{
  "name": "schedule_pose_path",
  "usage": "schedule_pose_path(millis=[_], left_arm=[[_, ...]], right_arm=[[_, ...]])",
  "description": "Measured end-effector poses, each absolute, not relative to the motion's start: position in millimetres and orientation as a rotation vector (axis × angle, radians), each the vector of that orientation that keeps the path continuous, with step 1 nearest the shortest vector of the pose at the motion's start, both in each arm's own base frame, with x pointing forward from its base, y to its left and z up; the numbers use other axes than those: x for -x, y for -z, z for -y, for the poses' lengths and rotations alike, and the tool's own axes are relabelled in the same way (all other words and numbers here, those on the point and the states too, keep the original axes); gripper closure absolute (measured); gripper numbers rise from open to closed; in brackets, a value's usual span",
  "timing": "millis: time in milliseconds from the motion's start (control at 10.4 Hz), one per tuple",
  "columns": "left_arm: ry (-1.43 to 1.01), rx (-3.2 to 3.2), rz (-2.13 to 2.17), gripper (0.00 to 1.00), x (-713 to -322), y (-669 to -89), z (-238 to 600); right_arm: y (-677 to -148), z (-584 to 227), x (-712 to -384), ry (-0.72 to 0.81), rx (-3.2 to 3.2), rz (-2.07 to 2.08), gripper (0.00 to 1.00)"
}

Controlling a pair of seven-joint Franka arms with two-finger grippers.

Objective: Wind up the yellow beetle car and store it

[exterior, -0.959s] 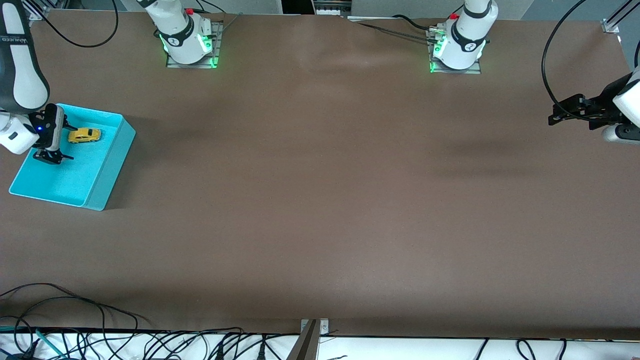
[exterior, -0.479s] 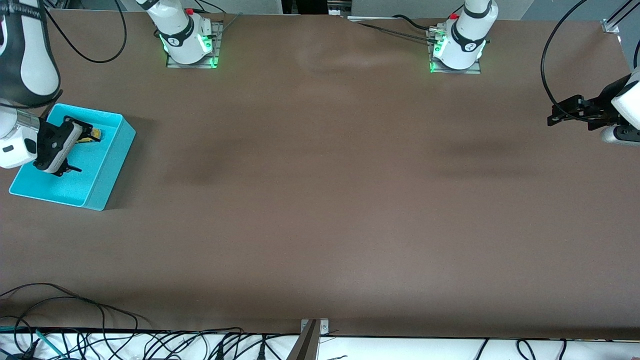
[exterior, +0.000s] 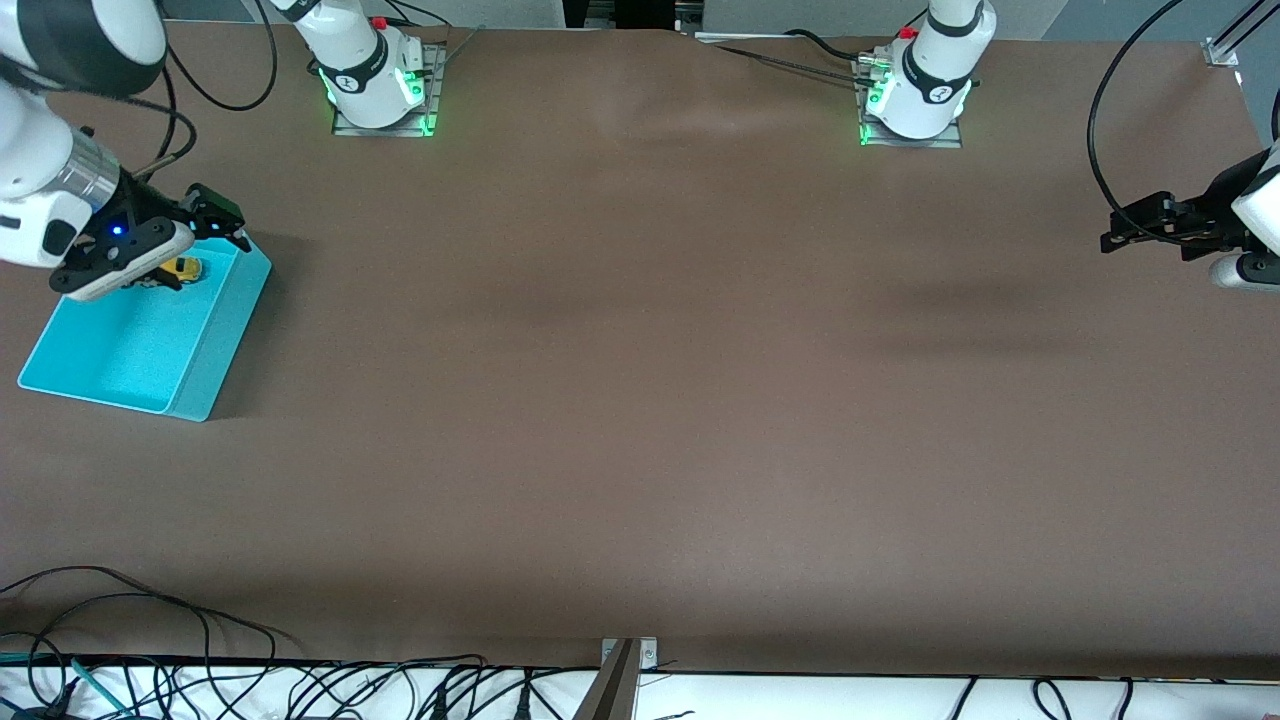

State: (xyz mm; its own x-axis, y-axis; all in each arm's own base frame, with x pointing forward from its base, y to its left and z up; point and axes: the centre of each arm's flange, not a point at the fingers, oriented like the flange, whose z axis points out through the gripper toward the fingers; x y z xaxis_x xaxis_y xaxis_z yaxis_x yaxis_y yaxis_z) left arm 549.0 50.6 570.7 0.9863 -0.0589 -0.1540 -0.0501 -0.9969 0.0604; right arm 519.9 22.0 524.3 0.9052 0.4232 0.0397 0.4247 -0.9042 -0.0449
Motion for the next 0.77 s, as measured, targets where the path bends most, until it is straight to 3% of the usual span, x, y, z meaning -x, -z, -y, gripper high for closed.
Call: schedule_pose_path(millis=[384,767], left_arm=[[0.212,-3.080,0.147,0.00,-552.5,-579.7,-28.5],[0.165,-3.143,0.226,0.00,-554.7,-596.4,52.9]], right_arm=[[-569.5,-61.8,-517.3,0.138,3.060,0.409,0.00],[-594.9,-43.9,-567.6,0.096,3.064,0.262,0.00]])
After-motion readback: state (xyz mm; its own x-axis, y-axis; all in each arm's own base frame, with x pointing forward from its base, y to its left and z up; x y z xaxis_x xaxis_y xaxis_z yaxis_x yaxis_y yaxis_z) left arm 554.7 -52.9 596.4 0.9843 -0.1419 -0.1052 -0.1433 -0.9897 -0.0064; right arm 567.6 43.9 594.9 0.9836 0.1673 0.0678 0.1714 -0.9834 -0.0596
